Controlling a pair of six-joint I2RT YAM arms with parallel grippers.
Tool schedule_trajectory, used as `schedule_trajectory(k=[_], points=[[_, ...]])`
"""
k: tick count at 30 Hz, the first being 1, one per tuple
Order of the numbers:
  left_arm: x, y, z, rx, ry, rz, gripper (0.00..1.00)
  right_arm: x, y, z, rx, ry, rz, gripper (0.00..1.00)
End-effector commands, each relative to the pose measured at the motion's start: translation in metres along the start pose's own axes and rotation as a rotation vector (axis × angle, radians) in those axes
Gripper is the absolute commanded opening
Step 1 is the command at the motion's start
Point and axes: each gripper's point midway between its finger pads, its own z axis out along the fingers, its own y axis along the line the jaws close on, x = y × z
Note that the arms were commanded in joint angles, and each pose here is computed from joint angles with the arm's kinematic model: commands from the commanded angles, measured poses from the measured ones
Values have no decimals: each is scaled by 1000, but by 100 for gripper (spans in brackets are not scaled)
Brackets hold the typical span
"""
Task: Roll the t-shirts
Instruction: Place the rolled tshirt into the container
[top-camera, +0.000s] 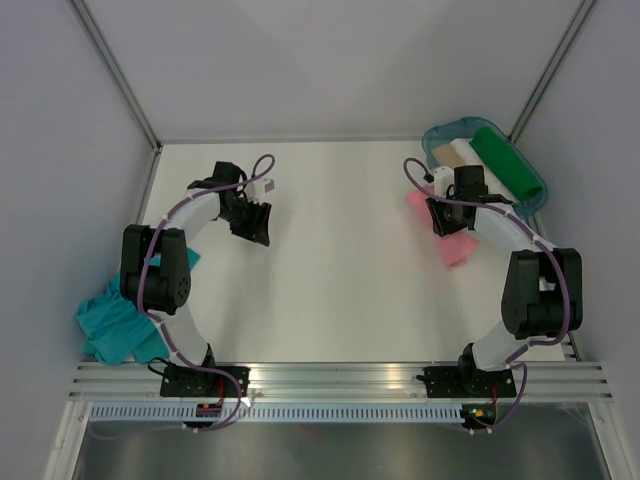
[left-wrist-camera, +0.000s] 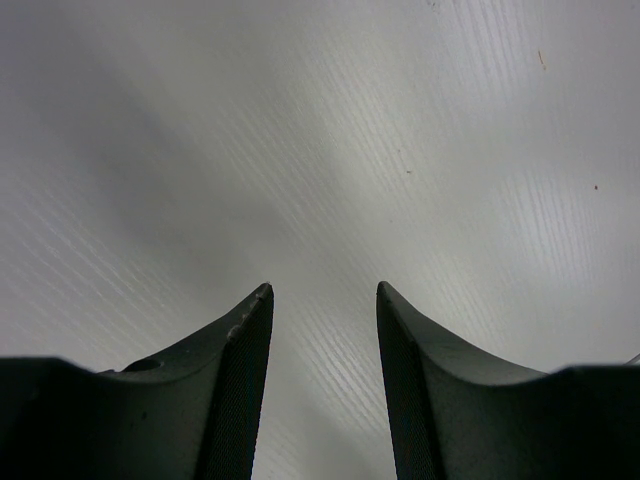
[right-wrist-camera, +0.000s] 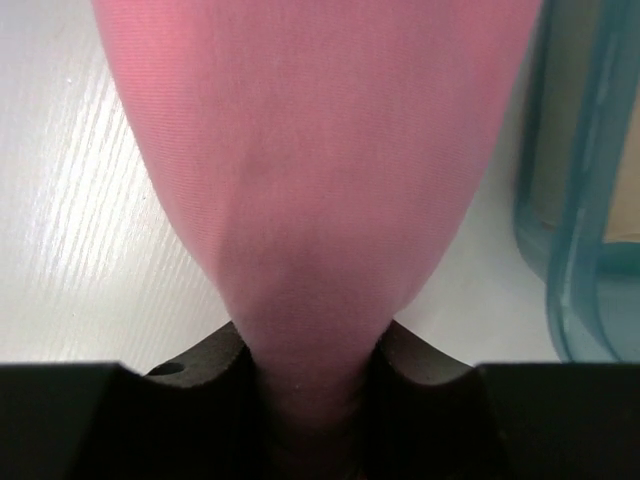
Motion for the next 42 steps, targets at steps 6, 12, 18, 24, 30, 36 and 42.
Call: schedule_trajectory(k=[6,12,18,24,30,36,42], points=[[-11,4,-5,-3,-23,32,51,-50,-24,-37,-31,-209,17,0],[-10,5,-5,-4,-22,32,51,-68,-44,-47,-13,-240,23,0],[-9,7,-4,-6,-16,31,51,-115,-85,-79,96,-347,12,0],[-6,8,-3,-11,-8,25,51,-150,-162,-105,327,-354,5,0],[-1,13,-1,-27,10,19,51,-149,-225,-94,552,-244,-15,0],[3,16,-1,-44,28,20,51,-131,-227,-32,484,-156,-3,0],[7,19,1,-49,46,8,51,-119,-187,16,375,-81,-50,0]])
